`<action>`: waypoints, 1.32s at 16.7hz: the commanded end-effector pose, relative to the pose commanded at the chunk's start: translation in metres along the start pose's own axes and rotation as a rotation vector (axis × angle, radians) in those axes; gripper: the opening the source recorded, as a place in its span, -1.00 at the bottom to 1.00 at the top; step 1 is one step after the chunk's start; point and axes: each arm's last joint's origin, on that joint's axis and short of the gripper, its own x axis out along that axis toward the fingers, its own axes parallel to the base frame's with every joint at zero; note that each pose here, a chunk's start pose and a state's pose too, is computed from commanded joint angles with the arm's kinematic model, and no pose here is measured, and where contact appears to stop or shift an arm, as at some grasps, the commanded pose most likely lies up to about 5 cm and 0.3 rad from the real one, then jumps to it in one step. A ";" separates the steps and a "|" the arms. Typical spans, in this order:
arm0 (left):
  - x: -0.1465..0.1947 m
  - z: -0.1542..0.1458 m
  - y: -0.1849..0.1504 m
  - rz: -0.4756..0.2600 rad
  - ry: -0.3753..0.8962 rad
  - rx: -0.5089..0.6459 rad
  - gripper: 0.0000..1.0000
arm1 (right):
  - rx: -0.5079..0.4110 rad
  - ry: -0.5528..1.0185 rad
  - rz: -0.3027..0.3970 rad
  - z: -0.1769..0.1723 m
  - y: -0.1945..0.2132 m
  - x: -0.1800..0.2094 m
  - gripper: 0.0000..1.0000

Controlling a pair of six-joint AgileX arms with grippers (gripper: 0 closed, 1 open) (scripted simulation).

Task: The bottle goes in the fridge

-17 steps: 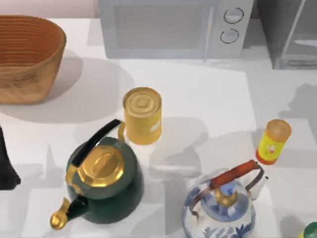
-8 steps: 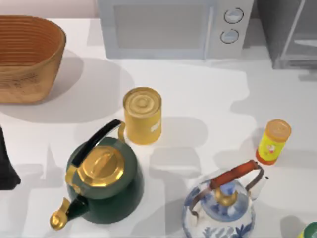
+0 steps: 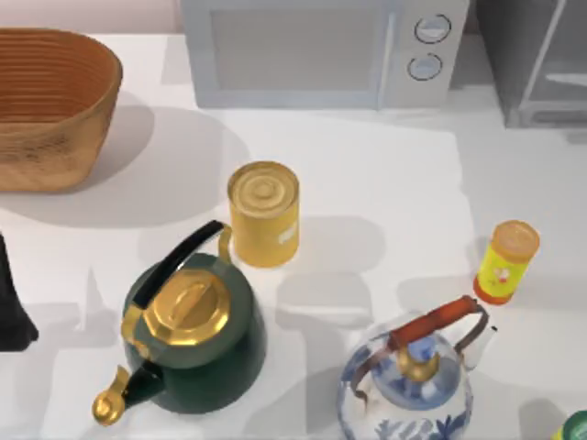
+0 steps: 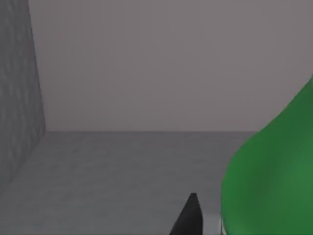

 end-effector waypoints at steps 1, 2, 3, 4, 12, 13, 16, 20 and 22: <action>0.000 0.000 0.000 0.000 0.000 0.000 1.00 | 0.003 0.007 0.003 -0.001 0.002 0.000 -0.98; 0.000 0.000 0.000 0.000 0.000 0.000 1.00 | 0.003 0.008 0.003 -0.002 0.002 0.000 -0.98; 0.000 0.000 0.000 0.000 0.000 0.000 1.00 | 0.004 0.011 0.003 -0.003 0.002 0.003 -0.98; 0.000 0.000 0.000 0.000 0.000 0.000 1.00 | 0.006 0.015 0.003 -0.004 0.001 0.008 -0.98; 0.000 0.000 0.000 0.000 0.000 0.000 1.00 | 0.000 -0.004 0.003 0.001 -0.001 0.086 -0.98; 0.000 0.000 0.000 0.000 0.000 0.000 1.00 | 0.001 -0.001 0.003 0.000 0.000 0.092 -0.98; 0.000 0.000 0.000 0.000 0.000 0.000 1.00 | 0.003 0.007 0.003 -0.001 0.001 0.099 -0.98; 0.000 0.000 0.000 0.000 0.000 0.000 1.00 | 0.003 0.007 0.003 -0.001 0.001 0.099 -0.83; 0.000 0.000 0.000 0.000 0.000 0.000 1.00 | 0.003 0.007 0.003 -0.001 0.001 0.099 -0.53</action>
